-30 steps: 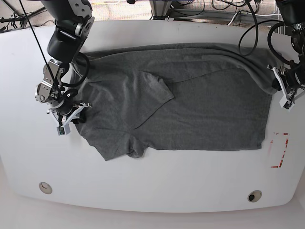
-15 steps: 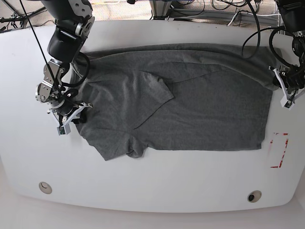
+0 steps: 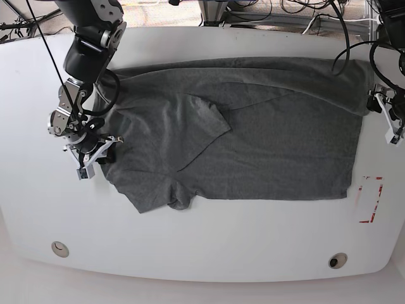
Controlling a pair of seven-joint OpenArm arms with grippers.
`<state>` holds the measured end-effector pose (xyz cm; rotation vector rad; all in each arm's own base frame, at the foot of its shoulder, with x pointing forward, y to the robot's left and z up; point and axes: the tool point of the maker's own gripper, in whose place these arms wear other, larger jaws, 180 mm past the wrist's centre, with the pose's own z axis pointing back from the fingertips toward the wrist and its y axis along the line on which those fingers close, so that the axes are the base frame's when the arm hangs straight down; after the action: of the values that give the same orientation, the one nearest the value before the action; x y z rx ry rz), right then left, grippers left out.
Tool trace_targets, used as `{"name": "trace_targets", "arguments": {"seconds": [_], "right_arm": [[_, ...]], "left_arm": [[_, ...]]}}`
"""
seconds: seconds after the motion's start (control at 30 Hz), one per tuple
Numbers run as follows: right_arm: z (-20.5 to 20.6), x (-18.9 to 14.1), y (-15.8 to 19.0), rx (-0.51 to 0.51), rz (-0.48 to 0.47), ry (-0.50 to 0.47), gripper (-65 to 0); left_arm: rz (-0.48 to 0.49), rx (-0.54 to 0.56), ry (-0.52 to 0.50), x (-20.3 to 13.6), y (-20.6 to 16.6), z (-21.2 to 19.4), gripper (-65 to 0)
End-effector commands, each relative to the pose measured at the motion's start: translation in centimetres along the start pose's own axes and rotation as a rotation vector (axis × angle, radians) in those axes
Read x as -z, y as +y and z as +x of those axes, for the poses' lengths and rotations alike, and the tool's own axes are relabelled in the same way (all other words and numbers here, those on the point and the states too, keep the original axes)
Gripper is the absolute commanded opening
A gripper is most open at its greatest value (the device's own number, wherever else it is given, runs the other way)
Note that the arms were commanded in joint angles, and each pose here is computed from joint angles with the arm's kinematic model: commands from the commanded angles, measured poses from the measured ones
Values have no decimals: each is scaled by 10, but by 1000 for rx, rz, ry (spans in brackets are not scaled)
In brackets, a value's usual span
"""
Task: Fold the T-shirt properly
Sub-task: 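Grasp the shirt's side edge with the right gripper, left gripper at the hem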
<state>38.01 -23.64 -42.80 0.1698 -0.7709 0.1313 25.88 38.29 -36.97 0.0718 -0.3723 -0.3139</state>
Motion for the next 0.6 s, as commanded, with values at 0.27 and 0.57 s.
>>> {"name": "trace_targets", "arguments": {"seconds": [0.27, 0.57], "right_arm": [[28, -26, 0, -40, -25, 13, -361], [52, -55, 36, -130, 39, -45, -111]], "left_arm": [[6, 36, -148, -35, 6, 57, -199], [-20, 71, -220, -45, -7, 76, -204]]}}
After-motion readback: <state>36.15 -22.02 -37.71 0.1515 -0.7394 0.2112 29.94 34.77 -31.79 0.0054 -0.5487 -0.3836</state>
